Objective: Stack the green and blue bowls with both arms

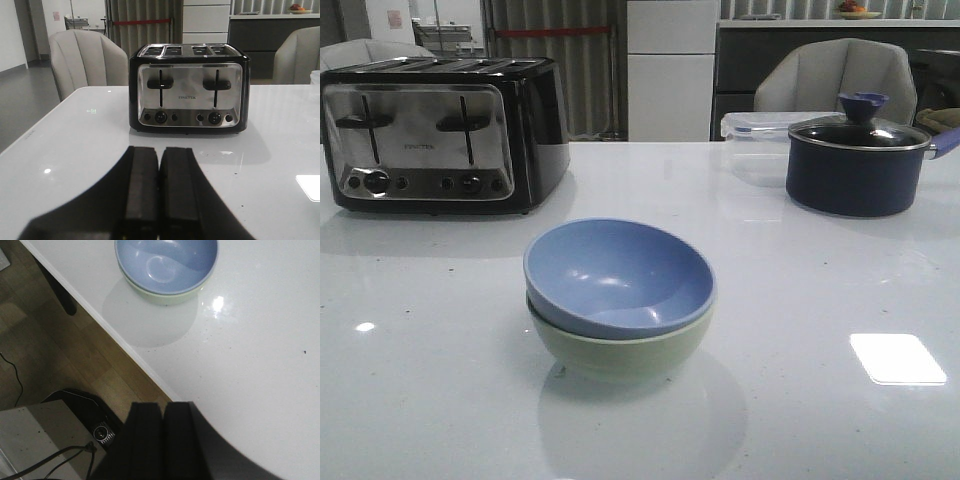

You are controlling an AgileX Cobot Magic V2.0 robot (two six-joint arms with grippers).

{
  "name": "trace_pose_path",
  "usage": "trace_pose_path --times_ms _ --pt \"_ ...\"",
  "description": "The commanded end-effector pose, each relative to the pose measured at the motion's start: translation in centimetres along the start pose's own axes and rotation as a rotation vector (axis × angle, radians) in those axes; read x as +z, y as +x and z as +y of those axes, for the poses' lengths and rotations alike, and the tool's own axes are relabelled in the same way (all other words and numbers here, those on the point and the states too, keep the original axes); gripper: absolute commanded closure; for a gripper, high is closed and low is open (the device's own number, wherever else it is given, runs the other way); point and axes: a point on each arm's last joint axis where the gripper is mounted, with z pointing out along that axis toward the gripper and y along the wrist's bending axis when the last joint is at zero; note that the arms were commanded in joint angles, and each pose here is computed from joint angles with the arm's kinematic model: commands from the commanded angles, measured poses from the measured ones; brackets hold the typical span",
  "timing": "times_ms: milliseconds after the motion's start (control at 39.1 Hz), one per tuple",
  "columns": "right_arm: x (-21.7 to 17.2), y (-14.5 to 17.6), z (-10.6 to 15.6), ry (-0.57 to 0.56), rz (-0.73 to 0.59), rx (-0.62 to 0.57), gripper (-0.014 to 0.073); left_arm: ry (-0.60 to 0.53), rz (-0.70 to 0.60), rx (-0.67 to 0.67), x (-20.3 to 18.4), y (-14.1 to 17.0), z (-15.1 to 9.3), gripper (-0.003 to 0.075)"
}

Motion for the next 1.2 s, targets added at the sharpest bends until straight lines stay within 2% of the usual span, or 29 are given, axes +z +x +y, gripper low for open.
trace_pose_path --times_ms 0,358,1177 --pt "-0.69 -1.02 -0.06 0.012 -0.080 -0.004 0.0590 0.003 -0.110 -0.011 -0.17 -0.79 -0.03 0.0622" --pt "-0.69 -1.02 -0.06 0.012 -0.080 -0.004 0.0590 0.006 -0.178 -0.011 -0.26 -1.40 -0.05 0.0622" --pt "-0.69 -1.02 -0.06 0.012 -0.080 -0.004 0.0590 0.057 -0.176 -0.016 -0.25 -1.39 -0.33 0.0622"
